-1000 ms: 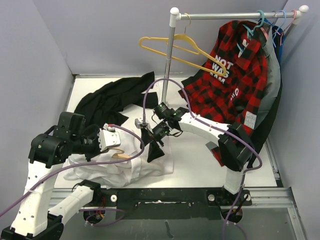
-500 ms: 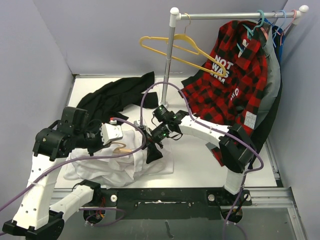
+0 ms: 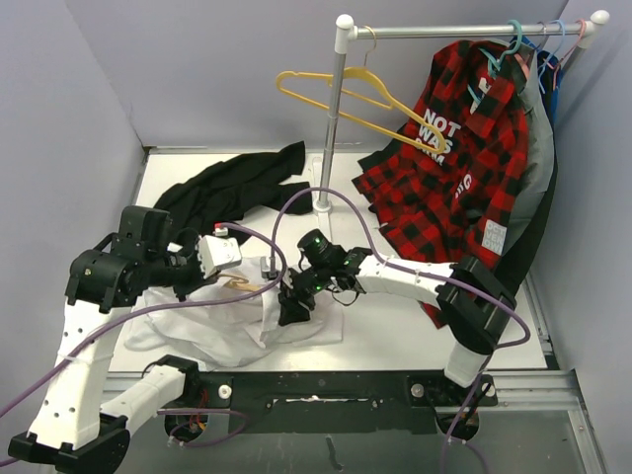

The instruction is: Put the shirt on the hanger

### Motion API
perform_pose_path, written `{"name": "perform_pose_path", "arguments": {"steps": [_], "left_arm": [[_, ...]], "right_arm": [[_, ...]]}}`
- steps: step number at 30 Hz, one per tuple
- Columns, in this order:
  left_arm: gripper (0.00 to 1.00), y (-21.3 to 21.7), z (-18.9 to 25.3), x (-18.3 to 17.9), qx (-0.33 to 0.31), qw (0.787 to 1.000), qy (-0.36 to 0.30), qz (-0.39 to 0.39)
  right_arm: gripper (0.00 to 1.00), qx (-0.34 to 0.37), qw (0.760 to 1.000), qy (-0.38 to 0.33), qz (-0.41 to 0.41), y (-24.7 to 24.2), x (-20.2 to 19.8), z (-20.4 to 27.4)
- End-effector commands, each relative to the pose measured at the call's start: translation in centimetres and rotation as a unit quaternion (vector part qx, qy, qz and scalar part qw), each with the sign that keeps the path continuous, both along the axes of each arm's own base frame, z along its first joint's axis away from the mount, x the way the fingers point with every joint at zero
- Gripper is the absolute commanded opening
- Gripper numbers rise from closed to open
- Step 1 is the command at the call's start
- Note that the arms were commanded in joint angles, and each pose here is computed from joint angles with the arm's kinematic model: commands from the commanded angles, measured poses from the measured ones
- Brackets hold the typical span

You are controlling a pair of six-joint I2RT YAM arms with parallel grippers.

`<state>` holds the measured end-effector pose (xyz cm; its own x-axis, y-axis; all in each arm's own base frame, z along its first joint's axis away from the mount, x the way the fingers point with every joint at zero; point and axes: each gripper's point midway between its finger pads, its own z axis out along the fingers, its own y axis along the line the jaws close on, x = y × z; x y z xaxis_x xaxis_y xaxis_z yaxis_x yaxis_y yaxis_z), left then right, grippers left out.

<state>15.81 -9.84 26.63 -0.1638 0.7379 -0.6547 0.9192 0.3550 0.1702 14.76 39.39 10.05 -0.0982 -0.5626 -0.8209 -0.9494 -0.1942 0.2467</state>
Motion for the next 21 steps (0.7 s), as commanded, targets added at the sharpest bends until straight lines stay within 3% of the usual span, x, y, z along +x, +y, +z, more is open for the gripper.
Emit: {"name": "perform_pose_path", "arguments": {"steps": [1, 6, 7, 9, 10, 15, 21], "left_arm": [[0.00, -1.0, 2.4, 0.9, -0.038, 0.998, -0.040, -0.004], [0.00, -1.3, 3.3, 0.6, -0.056, 0.998, -0.041, 0.004], [0.10, -1.2, 3.6, 0.8, -0.057, 0.997, -0.049, 0.011], [0.46, -0.6, 4.0, 1.8, -0.045, 0.996, -0.074, 0.026], [0.58, -0.4, 4.3, 2.2, -0.041, 0.995, -0.086, 0.033], [0.83, -2.8, 7.9, 1.1, -0.113, 0.991, -0.073, 0.002], [0.92, -5.0, 11.5, 1.9, -0.192, 0.978, -0.076, -0.004]], "right_arm": [[0.00, 0.056, 0.992, -0.089, -0.064, 1.6, 3.4, 3.5], [0.00, 0.053, 0.984, -0.124, -0.118, -0.2, 4.8, 4.2], [0.00, 0.047, 0.985, -0.124, -0.106, -0.9, 4.3, 4.3], [0.00, 0.028, 0.988, -0.131, -0.079, -2.4, 3.2, 4.4], [0.00, 0.021, 0.989, -0.128, -0.066, -3.2, 2.5, 4.4], [0.00, -0.017, 0.989, -0.130, -0.063, -7.5, 0.7, 4.7], [0.00, -0.045, 0.977, -0.186, -0.094, -11.3, 0.8, 5.9]]}}
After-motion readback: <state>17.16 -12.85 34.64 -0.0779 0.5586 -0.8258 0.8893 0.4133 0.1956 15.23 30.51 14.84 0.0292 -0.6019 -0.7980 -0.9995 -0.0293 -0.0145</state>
